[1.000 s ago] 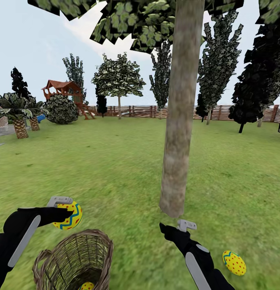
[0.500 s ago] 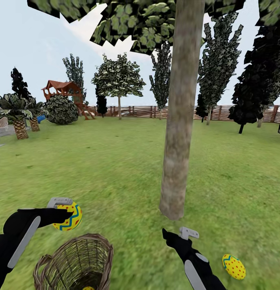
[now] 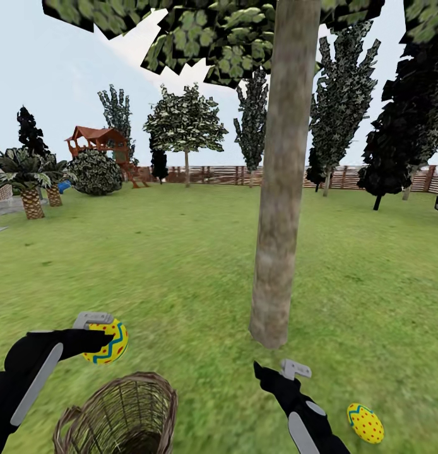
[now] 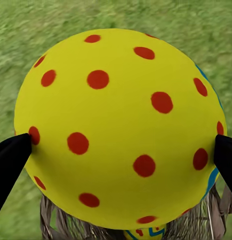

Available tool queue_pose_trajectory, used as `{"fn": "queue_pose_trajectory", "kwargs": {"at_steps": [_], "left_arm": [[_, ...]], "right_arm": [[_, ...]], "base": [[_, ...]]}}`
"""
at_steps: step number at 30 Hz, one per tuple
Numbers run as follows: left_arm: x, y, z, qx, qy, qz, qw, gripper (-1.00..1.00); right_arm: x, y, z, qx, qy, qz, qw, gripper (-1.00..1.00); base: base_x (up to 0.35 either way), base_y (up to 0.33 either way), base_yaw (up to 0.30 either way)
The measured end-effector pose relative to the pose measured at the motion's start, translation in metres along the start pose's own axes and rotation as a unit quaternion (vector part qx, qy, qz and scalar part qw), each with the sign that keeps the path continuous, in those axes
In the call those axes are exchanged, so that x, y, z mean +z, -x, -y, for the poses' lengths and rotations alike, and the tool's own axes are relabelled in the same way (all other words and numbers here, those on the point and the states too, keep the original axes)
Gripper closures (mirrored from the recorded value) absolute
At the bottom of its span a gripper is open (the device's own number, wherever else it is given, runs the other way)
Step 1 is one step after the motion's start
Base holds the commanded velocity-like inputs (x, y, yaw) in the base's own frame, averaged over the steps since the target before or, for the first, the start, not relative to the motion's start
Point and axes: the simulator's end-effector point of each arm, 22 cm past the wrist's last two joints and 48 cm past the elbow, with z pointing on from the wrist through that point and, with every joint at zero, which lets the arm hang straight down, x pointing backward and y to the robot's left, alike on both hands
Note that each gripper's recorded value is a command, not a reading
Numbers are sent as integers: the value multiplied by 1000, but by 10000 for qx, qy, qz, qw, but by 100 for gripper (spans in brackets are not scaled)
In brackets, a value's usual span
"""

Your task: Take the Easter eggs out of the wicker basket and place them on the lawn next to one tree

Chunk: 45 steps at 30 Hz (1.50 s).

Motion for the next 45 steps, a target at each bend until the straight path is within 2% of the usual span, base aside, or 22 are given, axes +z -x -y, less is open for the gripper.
{"fn": "queue_pose_trajectory", "kwargs": {"at_steps": [9,14,41,45], "left_arm": [[-8,6,0,-1,-13,-73,10000,100],[-12,13,-1,-2,-10,-91,10000,100],[-40,58,-5,0,-16,-86,10000,100],[-44,64,-5,-1,-14,-87,10000,100]], "right_arm": [[-7,3,0,10,-66,-111,9999,-100],[-11,3,-1,14,-92,-183,9998,-100],[-29,41,-18,16,-123,-256,9996,-100],[-31,52,-17,47,-156,-98,9998,-100]], "base": [[0,0,-5],[0,0,-194],[-27,0,-96],[0,0,-28]]}}
